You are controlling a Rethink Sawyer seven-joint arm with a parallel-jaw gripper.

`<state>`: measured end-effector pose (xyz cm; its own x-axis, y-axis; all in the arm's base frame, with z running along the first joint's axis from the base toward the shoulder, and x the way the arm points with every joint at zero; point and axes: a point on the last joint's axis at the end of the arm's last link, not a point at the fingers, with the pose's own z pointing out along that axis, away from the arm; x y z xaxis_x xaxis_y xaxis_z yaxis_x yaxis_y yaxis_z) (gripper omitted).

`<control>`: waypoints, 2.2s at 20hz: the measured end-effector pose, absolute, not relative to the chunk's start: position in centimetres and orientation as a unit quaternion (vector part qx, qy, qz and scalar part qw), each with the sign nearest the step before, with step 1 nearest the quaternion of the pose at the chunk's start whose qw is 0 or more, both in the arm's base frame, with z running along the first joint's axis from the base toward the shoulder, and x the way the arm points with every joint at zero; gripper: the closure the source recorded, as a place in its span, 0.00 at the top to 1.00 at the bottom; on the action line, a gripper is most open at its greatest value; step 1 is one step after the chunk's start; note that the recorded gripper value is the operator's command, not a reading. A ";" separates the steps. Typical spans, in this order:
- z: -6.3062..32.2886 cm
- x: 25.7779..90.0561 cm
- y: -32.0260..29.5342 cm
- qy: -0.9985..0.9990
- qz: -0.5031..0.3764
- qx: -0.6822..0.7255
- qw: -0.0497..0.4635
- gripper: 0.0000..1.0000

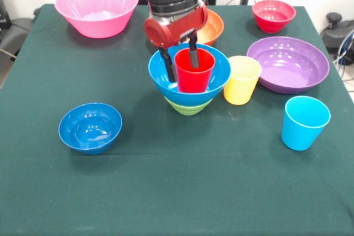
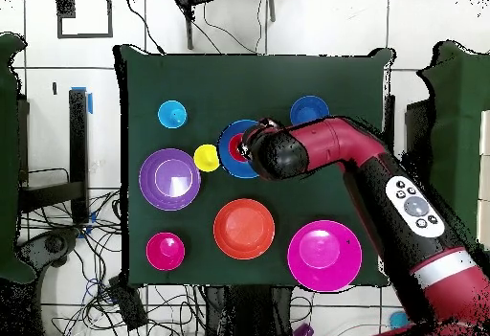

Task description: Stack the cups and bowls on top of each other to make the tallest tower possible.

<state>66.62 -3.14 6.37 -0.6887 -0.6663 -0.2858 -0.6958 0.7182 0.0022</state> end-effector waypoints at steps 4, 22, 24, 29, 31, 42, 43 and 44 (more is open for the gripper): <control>8.8 67.1 -3.6 0.917 0.040 -0.371 0.138 1.00; 17.1 69.2 -8.3 0.941 0.015 -0.324 0.094 1.00; 16.6 70.2 -8.9 0.943 0.017 -0.317 0.099 1.00; 16.1 71.5 -9.8 0.947 0.022 -0.303 0.103 1.00; 15.8 72.3 -10.4 0.950 0.026 -0.295 0.102 1.00; 15.5 74.8 -13.8 0.954 0.037 -0.285 0.078 1.00; 15.5 74.9 -14.1 0.954 0.037 -0.288 0.078 1.00; 15.5 75.1 -14.4 0.953 0.037 -0.290 0.077 1.00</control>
